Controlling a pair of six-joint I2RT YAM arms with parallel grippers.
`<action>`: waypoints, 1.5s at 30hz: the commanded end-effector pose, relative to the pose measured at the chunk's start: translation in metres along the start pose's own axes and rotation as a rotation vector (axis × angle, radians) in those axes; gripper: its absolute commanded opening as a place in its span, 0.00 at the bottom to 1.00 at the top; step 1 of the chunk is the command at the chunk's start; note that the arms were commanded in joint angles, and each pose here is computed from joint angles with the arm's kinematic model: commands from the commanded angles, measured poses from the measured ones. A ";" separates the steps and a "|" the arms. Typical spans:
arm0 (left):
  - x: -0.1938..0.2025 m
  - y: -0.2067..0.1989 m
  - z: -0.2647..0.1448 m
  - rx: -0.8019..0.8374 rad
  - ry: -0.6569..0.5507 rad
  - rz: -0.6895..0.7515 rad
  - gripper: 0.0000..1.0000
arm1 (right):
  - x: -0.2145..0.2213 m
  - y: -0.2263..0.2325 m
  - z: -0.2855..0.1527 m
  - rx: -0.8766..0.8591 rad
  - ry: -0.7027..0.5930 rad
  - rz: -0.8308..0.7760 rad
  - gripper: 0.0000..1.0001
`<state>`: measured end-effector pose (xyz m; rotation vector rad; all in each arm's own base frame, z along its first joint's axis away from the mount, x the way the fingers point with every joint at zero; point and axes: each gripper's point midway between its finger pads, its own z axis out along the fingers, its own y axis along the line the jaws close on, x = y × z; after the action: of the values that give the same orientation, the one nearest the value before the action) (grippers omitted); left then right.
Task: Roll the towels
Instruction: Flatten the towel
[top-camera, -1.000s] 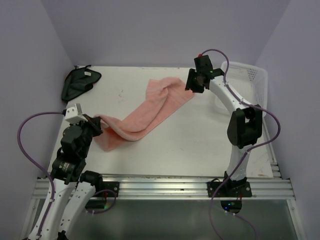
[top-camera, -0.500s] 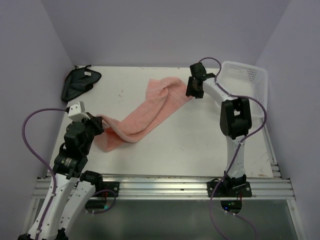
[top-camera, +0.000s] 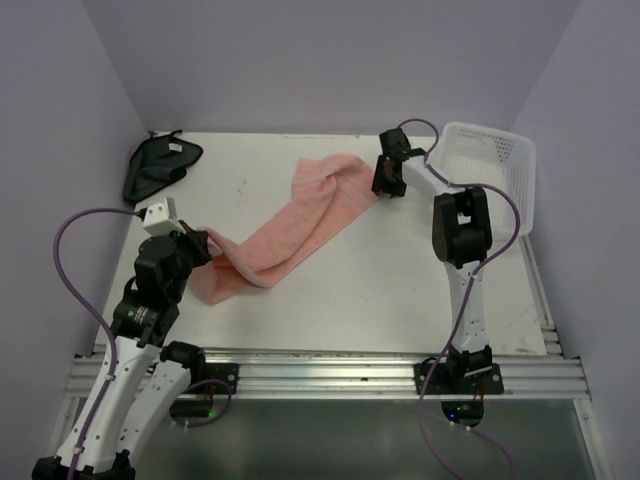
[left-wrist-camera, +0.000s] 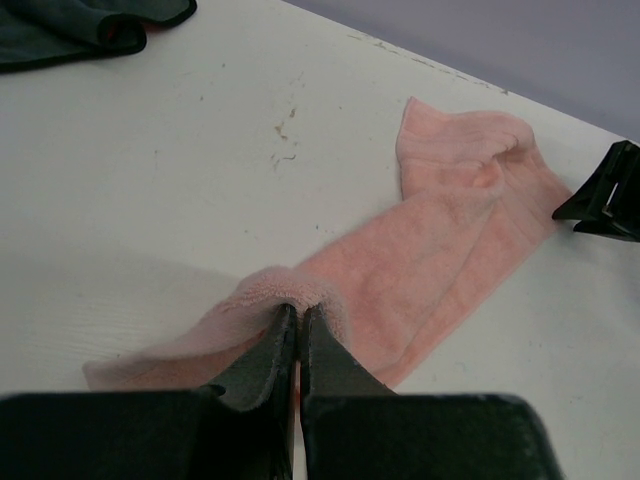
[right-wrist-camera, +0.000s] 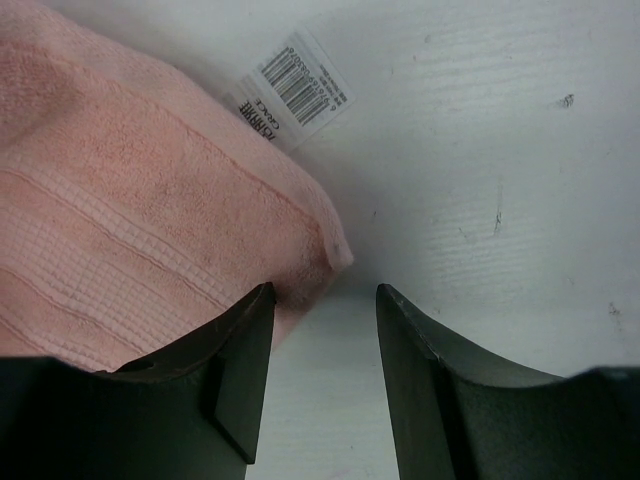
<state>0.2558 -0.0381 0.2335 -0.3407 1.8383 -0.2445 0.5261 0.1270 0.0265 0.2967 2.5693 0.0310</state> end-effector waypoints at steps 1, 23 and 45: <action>-0.028 -0.011 -0.001 0.035 -0.077 0.016 0.00 | -0.032 0.008 0.001 -0.024 -0.086 0.013 0.49; -0.016 -0.016 -0.010 0.035 0.142 0.145 0.00 | -0.076 0.005 -0.190 -0.191 -0.268 0.013 0.00; -0.126 -0.026 -0.114 0.128 -0.303 -0.784 0.00 | -0.002 -0.114 -0.437 -0.119 -0.570 0.189 0.00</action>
<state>0.1915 -0.0243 0.3582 -0.8325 1.4994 -0.6432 0.2910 0.0481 0.3928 0.3578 1.9571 0.2082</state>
